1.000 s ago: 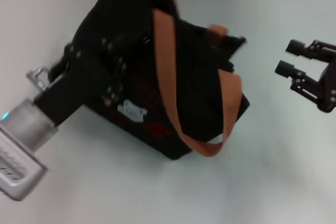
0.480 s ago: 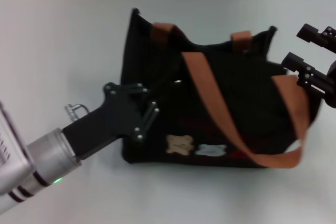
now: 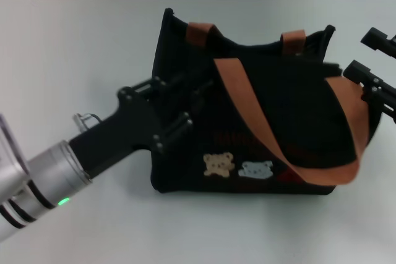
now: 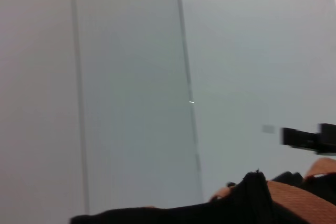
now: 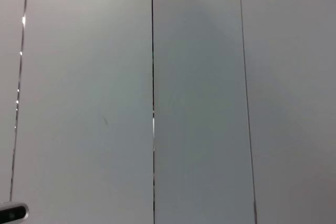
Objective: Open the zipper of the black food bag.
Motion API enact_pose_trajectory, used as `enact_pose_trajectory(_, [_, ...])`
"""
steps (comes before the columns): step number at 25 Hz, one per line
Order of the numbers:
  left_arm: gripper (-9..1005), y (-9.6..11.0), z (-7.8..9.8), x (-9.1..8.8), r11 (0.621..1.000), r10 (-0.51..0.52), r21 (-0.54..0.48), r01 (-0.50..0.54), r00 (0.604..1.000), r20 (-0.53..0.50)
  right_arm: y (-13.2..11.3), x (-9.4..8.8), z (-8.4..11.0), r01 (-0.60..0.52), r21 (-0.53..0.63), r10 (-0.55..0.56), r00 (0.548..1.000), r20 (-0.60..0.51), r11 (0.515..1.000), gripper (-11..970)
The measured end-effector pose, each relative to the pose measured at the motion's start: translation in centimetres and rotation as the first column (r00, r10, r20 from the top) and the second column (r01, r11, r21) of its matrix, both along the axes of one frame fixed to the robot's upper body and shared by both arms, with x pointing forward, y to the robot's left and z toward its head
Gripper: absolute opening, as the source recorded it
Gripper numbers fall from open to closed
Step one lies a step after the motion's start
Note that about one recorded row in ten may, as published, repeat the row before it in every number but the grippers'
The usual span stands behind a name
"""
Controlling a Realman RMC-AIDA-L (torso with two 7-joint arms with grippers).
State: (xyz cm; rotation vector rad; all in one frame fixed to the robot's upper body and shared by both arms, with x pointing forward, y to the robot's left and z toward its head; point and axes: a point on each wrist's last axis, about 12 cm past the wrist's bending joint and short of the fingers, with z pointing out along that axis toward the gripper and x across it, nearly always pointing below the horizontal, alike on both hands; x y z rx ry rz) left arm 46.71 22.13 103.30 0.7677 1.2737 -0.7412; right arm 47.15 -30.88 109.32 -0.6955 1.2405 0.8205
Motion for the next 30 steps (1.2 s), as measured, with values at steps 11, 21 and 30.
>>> enact_pose_trajectory(11, [659,4.1,2.5,0.0,0.982,0.114,-0.161,-0.098,0.989,0.093,-0.4,-0.5,0.1,0.010,0.030,-0.011,1.000,0.017,1.000,648])
enact_pose_trajectory(21, [840,6.6,3.9,-2.9,0.968,-0.196,-0.138,0.210,0.974,0.110,-0.2,-1.9,0.6,-0.223,-0.007,0.223,0.974,-0.025,0.975,834])
enact_pose_trajectory(30, [840,5.4,3.3,-2.5,0.887,-0.462,0.007,0.463,0.886,-0.052,0.8,-2.5,0.0,-0.442,-0.079,0.427,0.892,-0.151,0.894,835])
